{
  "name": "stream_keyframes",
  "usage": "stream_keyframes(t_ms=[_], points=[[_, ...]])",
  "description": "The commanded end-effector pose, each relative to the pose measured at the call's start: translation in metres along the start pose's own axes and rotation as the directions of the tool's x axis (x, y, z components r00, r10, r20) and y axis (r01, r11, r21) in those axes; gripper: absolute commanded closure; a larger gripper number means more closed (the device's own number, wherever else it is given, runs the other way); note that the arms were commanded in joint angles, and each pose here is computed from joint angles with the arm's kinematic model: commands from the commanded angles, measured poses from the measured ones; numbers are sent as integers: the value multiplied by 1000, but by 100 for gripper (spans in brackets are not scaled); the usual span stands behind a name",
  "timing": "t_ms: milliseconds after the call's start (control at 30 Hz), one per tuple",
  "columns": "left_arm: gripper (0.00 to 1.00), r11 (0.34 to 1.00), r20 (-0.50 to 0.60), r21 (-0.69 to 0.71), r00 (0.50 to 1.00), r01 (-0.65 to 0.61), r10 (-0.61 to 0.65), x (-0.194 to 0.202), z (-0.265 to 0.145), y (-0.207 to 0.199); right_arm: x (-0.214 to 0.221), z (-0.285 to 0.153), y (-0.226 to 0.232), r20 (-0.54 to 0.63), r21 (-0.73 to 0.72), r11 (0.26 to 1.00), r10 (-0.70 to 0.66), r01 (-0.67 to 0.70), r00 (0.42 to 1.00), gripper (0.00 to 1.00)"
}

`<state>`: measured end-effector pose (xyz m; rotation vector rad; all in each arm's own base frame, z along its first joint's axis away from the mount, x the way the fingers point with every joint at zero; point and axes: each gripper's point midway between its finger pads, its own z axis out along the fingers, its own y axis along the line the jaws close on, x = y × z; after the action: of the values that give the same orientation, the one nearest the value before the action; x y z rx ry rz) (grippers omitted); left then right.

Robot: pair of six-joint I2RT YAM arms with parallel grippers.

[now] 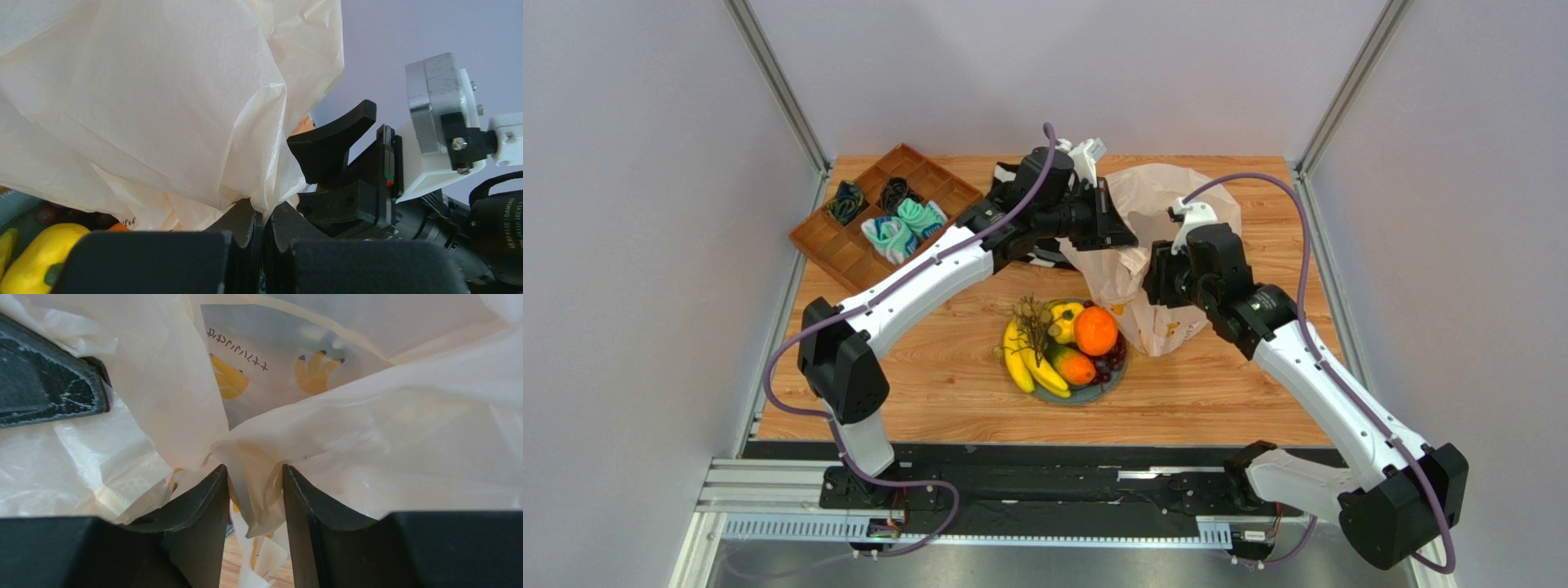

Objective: Place the fruits into the plastic bag

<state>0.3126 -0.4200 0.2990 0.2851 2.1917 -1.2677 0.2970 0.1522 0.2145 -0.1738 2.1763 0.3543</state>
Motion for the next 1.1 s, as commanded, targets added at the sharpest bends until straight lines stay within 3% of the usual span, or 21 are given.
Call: stream_keyframes(t_ms=[0,33,67,133,200,333,367,433,467,600,767,900,1067], points=[[100,997,37,64,998,-50,48,-17,-19,-20,-20,10,6,74,-20,997,-72,74,995,81],[100,996,34,64,998,-54,52,-16,-19,-19,-19,11,7,66,-20,997,-70,72,995,92],[100,996,31,68,998,-58,56,-16,-18,-19,-20,12,7,62,-16,998,-61,63,996,96],[100,995,32,70,997,-70,68,-18,-20,-19,-23,10,5,67,-3,999,-47,48,997,100],[91,995,28,58,997,-77,76,-18,-21,-17,-28,7,2,84,23,1000,-11,9,996,100],[58,987,43,5,986,-160,159,-28,-33,-11,-36,-5,-9,93,99,993,46,-56,995,100],[45,983,69,-51,981,-179,182,-37,-42,-5,-38,-7,-10,97,110,992,55,-66,994,100],[32,961,59,-124,965,-245,254,-40,-56,5,-42,-14,-15,109,140,986,80,-95,991,100],[21,953,81,-148,957,-265,279,-45,-68,4,-47,-16,-15,123,142,984,91,-108,988,100],[16,942,90,-136,943,-307,321,-39,-90,-3,-54,-20,-13,149,137,977,141,-162,979,100],[13,963,129,-88,956,-253,263,-18,-104,-2,-58,-18,-5,136,110,975,175,-191,975,100],[12,978,172,-37,962,-207,210,-15,-97,-3,-59,-14,1,129,84,977,182,-193,975,100],[14,982,147,-26,971,-185,187,-17,-78,-1,-57,-15,3,121,71,978,186,-196,975,100]])
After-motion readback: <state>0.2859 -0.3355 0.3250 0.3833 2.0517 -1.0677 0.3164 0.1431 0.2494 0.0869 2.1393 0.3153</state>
